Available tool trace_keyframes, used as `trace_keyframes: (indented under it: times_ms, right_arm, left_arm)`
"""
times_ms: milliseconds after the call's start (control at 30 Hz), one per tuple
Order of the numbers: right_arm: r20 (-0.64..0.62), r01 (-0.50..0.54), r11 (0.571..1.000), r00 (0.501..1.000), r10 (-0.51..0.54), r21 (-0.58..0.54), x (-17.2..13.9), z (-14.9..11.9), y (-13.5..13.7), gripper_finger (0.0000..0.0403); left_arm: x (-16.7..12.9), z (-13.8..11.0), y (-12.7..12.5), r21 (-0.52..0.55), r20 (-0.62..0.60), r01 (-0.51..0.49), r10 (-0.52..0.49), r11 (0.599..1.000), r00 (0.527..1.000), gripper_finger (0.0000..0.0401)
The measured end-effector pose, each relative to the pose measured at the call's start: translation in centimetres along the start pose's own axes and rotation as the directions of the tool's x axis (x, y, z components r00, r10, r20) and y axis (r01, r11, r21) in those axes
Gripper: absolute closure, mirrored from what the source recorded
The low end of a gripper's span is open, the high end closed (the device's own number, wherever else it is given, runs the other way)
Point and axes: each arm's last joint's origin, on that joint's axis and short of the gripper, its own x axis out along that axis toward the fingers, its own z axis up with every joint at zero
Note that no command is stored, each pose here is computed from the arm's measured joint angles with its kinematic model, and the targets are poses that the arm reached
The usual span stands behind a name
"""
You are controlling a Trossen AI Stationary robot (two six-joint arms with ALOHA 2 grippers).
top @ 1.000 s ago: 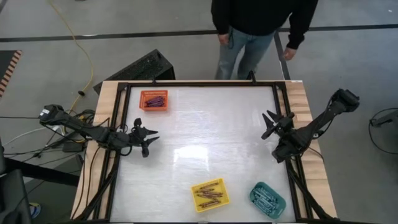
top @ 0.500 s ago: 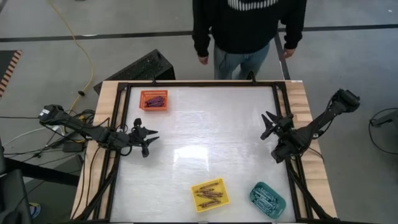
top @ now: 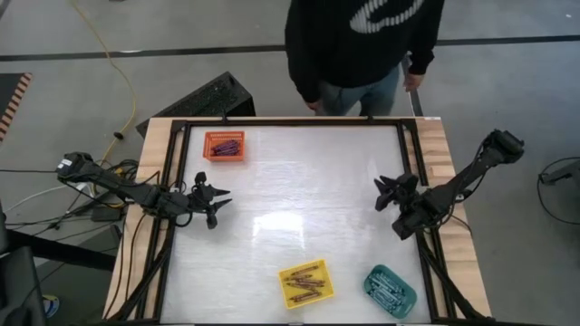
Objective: Sort crayons
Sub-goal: Return to Home Position
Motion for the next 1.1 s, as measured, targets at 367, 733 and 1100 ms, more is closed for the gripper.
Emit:
trace_keyframes:
  times_ms: [367, 733, 1100]
  right_arm:
    - [-0.142, 0.012, 1.0, 0.99, -0.012, -0.002, -0.03, -0.41, -0.04, 0.0268]
    - [-0.144, 0.012, 1.0, 0.989, -0.012, -0.005, -0.03, -0.42, -0.04, 0.0268]
    - [-0.144, 0.011, 1.0, 0.989, -0.012, -0.005, -0.04, -0.4, -0.03, 0.0269]
  left_arm:
    - [0.0, 0.02, 0.0, -0.001, 0.001, 0.0, 0.0, 1.0, 1.0, 0.0291]
    - [0.0, 0.06, -0.01, -0.001, 0.002, 0.0, 0.0, 1.0, 1.0, 0.0291]
    - [0.0, 0.06, -0.01, -0.002, 0.003, 0.0, 0.0, 1.0, 1.0, 0.0291]
